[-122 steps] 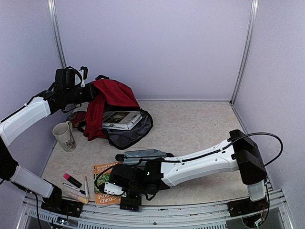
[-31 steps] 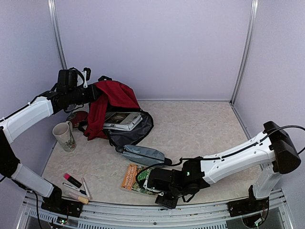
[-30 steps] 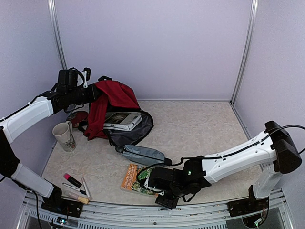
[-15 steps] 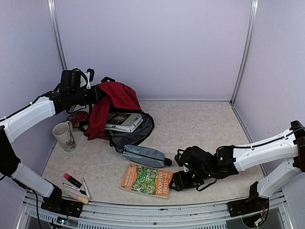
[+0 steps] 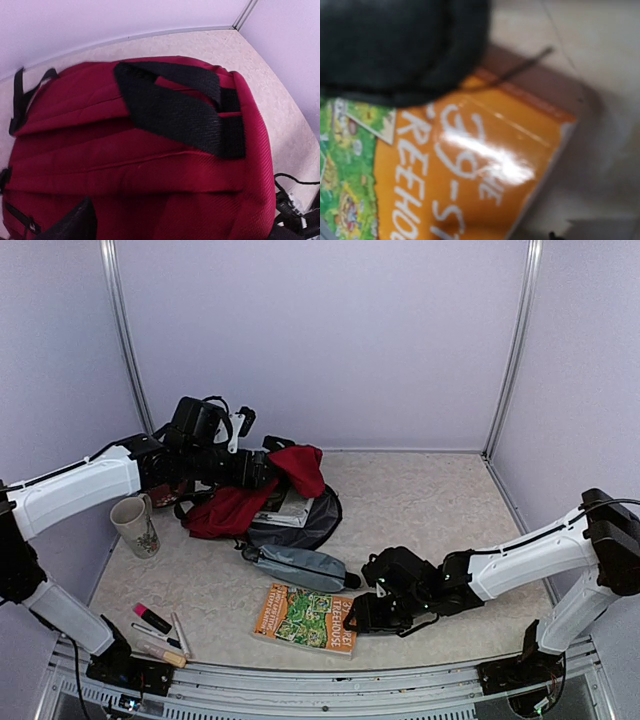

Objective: Pack the student bag
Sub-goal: Put down the student bag at the center of the board.

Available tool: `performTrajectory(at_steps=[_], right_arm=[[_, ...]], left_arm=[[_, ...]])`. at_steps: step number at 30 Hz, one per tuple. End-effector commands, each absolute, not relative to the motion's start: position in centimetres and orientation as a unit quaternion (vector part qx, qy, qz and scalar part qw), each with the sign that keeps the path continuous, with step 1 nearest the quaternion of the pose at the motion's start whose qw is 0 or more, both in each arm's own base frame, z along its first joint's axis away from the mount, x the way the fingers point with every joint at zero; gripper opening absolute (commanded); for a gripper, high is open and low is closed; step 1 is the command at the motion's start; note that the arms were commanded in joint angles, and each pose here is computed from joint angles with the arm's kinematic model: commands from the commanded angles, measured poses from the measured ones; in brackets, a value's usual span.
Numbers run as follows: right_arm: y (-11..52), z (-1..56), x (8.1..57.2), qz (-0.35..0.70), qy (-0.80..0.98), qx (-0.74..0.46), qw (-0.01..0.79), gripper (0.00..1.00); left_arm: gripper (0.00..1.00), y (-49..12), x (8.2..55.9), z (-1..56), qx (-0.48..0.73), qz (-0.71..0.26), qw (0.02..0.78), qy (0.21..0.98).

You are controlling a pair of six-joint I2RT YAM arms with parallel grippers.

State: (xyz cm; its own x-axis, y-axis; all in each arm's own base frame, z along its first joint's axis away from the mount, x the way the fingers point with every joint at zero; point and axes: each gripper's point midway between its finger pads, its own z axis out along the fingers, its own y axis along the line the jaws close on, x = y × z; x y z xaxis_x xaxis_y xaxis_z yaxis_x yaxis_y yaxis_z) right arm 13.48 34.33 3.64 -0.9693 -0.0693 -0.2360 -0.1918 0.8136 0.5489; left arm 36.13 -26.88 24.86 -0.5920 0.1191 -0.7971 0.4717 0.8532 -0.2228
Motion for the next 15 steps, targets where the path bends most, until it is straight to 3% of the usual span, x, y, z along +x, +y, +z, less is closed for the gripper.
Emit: performTrajectory(at_steps=[1,7,12,15], right_arm=[[33.8,3.0,13.5,0.296,0.946,-0.075,0.105,0.65],[33.3,2.9,13.6,0.292,0.945,-0.089,0.117,0.69],[33.1,2.8,13.3,0.305,0.940,-0.096,0.120,0.69],[32.7,2.6,13.0,0.304,0.940,-0.100,0.115,0.69]], left_arm=[[0.98,-26.3,32.5,24.6,0.157,-0.220,0.401,0.875],[0.99,-25.3,26.9,25.7,0.149,-0.146,0.430,0.878],[0.97,-25.0,20.9,18.1,0.142,-0.156,0.330,0.920],[0.86,-23.7,18.5,14.7,0.095,-0.189,0.291,0.933]])
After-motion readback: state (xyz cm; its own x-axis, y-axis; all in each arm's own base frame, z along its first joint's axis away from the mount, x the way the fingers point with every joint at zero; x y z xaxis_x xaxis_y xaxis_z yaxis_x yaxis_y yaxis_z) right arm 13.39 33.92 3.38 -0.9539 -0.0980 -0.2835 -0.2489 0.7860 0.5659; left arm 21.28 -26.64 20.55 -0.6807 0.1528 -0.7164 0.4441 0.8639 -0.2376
